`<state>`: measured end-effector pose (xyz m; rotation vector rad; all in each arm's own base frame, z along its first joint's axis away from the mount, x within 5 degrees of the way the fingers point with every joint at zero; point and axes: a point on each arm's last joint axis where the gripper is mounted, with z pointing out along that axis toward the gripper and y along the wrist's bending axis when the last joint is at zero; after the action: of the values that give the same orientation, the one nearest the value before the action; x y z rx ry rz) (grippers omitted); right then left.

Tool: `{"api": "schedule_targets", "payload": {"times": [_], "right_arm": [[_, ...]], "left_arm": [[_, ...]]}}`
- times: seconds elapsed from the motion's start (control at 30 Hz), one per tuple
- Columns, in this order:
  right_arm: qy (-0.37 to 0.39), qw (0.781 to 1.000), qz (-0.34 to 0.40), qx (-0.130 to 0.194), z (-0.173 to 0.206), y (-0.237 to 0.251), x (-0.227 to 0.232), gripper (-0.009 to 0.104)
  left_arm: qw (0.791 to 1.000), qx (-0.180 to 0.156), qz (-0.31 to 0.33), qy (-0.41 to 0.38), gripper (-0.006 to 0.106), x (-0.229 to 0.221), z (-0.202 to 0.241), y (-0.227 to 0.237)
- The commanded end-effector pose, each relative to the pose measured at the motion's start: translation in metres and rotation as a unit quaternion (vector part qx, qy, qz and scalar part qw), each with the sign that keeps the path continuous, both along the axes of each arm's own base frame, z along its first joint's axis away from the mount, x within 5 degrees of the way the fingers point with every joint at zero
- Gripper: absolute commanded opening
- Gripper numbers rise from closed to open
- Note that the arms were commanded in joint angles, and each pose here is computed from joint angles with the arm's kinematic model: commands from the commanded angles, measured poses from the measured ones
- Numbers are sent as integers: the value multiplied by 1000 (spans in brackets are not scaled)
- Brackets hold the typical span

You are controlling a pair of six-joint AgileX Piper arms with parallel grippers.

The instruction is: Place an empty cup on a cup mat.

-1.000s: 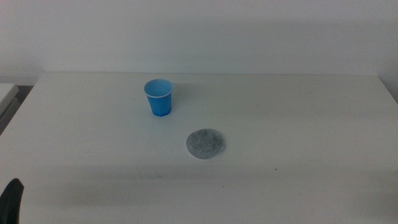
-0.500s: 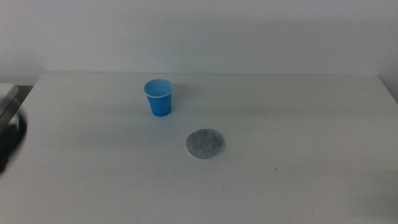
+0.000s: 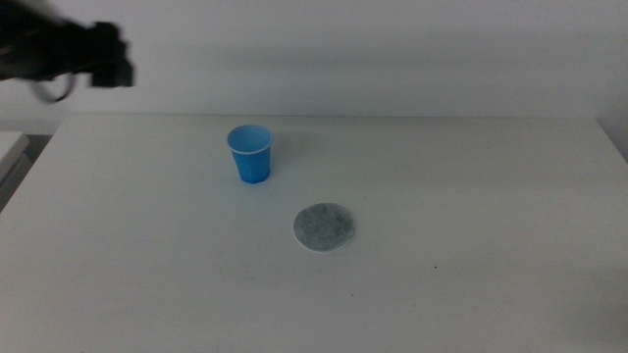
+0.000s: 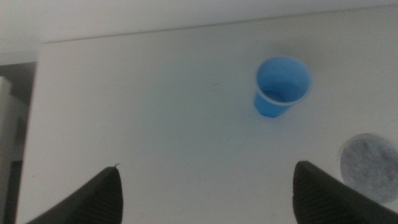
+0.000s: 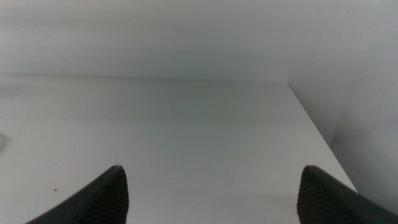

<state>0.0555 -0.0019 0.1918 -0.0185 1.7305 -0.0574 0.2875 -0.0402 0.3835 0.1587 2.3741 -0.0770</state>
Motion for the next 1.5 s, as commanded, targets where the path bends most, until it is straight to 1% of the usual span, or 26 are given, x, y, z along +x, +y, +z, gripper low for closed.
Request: {"api": "schedule_targets", "payload": {"times": [0.0,0.03,0.13,0.27,0.4,0.53,0.73,0.9,0.97,1.07,1.1,1.2,1.27,1.33,1.37,1.47], "right_arm": [[-4,1000,1,-5,0,0,0,93],[-4,1000,1,-5,0,0,0,93],[-4,1000,1,-5,0,0,0,93],[-4,1000,1,-5,0,0,0,93],[-4,1000,1,-5,0,0,0,93],[-4,1000,1,-5,0,0,0,93],[-4,1000,1,-5,0,0,0,93],[-4,1000,1,-5,0,0,0,93],[-4,1000,1,-5,0,0,0,93],[-4,1000,1,-5,0,0,0,93],[-4,1000,1,-5,0,0,0,93],[-4,1000,1,-5,0,0,0,93],[-4,1000,1,-5,0,0,0,93],[-4,1000,1,-5,0,0,0,93],[-4,1000,1,-5,0,0,0,93],[-4,1000,1,-5,0,0,0,93]], "left_arm": [[1000,12,7,26,94,26,-2,-16],[999,20,2,32,94,38,-4,-25],[998,13,-3,64,94,72,-17,-50],[995,17,-15,96,94,109,-40,-70],[992,16,-16,126,94,141,-79,-82],[992,19,-18,121,94,168,-121,-90],[992,5,3,129,94,189,-169,-91],[992,3,6,129,94,194,-183,-91],[991,-2,8,133,91,195,-184,-90],[991,-7,13,134,80,196,-184,-87],[991,-9,15,135,73,196,-184,-86],[989,-13,20,148,45,195,-185,-83],[987,-20,22,158,22,193,-186,-82],[987,-19,23,161,1,193,-186,-82],[986,-19,23,164,-2,192,-186,-82],[984,-15,17,176,-2,190,-182,-82]]}}
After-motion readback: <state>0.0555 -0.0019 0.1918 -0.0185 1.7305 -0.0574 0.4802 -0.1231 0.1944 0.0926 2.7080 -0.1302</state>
